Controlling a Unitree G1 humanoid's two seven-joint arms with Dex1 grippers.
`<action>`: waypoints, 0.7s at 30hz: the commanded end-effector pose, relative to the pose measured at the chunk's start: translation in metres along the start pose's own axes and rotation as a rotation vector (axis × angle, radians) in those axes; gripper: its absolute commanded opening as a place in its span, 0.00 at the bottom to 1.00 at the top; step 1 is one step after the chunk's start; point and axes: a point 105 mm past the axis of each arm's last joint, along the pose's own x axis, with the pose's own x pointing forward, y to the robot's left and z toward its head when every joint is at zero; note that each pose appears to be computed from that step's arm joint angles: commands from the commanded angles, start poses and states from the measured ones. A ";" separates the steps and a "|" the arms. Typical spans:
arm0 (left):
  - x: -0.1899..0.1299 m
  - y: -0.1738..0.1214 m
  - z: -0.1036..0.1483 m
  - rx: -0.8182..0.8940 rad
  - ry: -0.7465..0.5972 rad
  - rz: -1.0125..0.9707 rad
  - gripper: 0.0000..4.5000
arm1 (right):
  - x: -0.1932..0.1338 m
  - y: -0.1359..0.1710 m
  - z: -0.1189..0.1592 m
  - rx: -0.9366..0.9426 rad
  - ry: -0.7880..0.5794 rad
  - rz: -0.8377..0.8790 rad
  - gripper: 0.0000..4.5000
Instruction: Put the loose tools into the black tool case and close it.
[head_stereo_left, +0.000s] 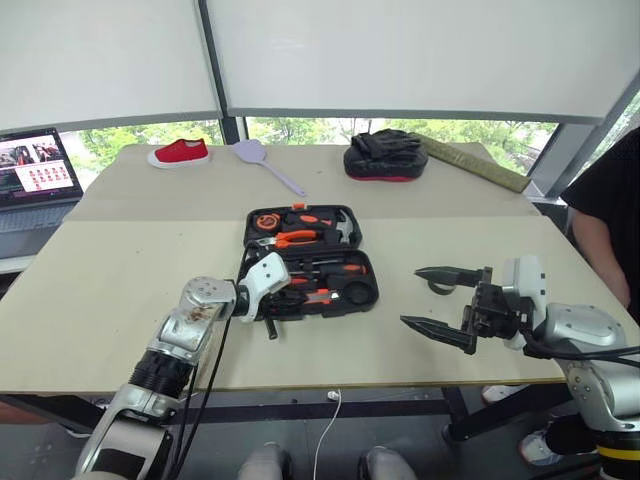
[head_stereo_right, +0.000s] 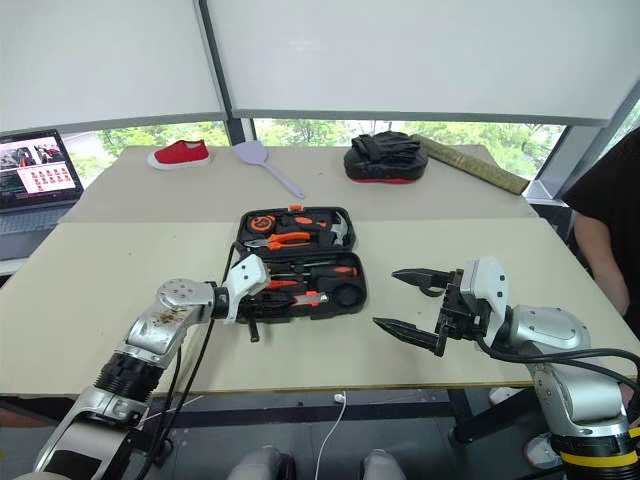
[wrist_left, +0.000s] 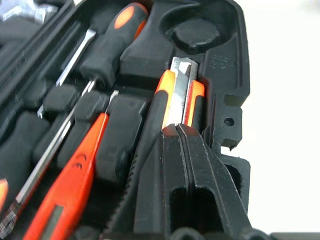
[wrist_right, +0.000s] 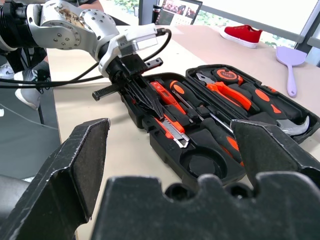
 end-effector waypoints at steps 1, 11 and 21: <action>0.002 -0.016 -0.047 -0.151 0.154 -0.044 0.01 | 0.000 -0.001 0.007 -0.028 -0.022 -0.003 1.00; -0.012 -0.007 0.022 0.099 -0.250 -0.011 0.01 | -0.002 0.000 0.008 -0.021 -0.026 -0.005 1.00; 0.001 0.004 0.004 0.094 -0.148 0.073 0.01 | 0.001 0.000 0.008 -0.014 -0.031 -0.001 1.00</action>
